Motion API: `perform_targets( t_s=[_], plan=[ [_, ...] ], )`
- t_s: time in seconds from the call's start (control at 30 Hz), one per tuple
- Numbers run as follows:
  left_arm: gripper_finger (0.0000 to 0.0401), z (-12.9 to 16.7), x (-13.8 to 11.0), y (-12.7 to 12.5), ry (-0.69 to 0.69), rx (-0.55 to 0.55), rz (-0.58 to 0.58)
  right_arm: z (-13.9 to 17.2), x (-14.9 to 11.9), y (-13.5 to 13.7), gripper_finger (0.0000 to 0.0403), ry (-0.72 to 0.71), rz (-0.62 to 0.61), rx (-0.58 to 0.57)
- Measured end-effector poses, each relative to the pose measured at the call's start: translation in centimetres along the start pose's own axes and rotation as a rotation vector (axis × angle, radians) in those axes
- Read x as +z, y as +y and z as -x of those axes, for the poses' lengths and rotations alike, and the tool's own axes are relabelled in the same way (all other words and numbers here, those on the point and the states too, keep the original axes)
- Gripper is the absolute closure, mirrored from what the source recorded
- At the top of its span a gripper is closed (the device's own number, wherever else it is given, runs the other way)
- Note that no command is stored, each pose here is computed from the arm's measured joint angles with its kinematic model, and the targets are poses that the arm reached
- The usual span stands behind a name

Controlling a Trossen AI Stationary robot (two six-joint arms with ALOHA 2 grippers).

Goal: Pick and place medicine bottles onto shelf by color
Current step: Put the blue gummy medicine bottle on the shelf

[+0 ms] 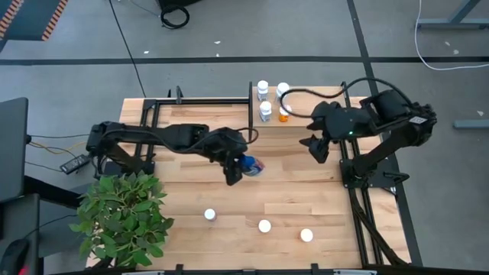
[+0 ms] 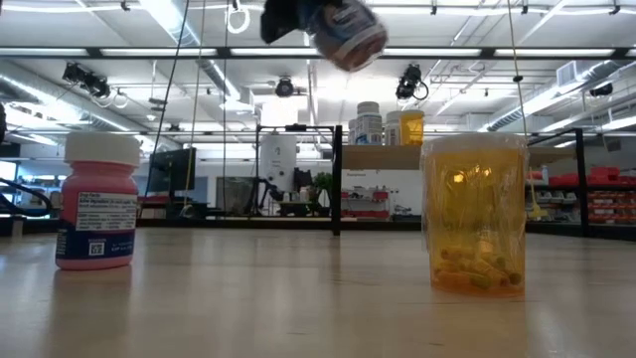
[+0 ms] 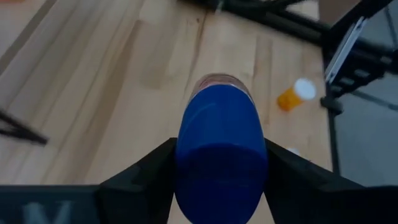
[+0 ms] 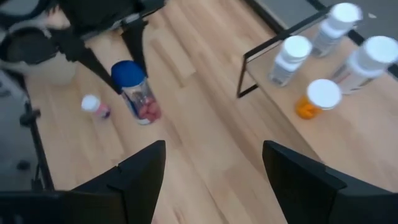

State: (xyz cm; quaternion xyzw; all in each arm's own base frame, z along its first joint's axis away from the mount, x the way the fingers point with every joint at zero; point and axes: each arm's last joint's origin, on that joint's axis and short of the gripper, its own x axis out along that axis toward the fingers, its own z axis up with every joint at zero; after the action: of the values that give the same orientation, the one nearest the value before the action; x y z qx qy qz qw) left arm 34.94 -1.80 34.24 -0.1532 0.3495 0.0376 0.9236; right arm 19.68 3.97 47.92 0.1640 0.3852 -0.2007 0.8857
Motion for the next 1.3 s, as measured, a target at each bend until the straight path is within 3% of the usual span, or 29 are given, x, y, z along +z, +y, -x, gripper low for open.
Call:
perform_targets(
  t_s=[0.33,0.5,0.83,1.07,1.3],
  plan=[
    [0.0186,-0.3,3.8,-1.7,-0.09,-0.041,0.031,-0.4,0.6,1.0,0.0127,0.004,-0.021,0.114],
    [0.0198,0.8,5.1,-2.2,-0.145,-0.06,0.018,-1.9,0.9,2.5,0.0122,0.055,0.043,0.186],
    [0.0185,1.0,5.2,-2.7,-0.16,-0.075,-0.032,-3.6,2.0,4.4,0.0081,0.009,0.112,0.27],
    [0.02,1.5,5.6,-3.1,-0.207,-0.088,-0.076,-6.0,2.0,5.5,0.0072,0.097,0.166,0.263],
    [0.0187,1.5,5.4,-3.6,-0.2,-0.116,-0.099,-6.3,2.1,5.4,0.0072,0.088,0.166,0.234]
  ],
)
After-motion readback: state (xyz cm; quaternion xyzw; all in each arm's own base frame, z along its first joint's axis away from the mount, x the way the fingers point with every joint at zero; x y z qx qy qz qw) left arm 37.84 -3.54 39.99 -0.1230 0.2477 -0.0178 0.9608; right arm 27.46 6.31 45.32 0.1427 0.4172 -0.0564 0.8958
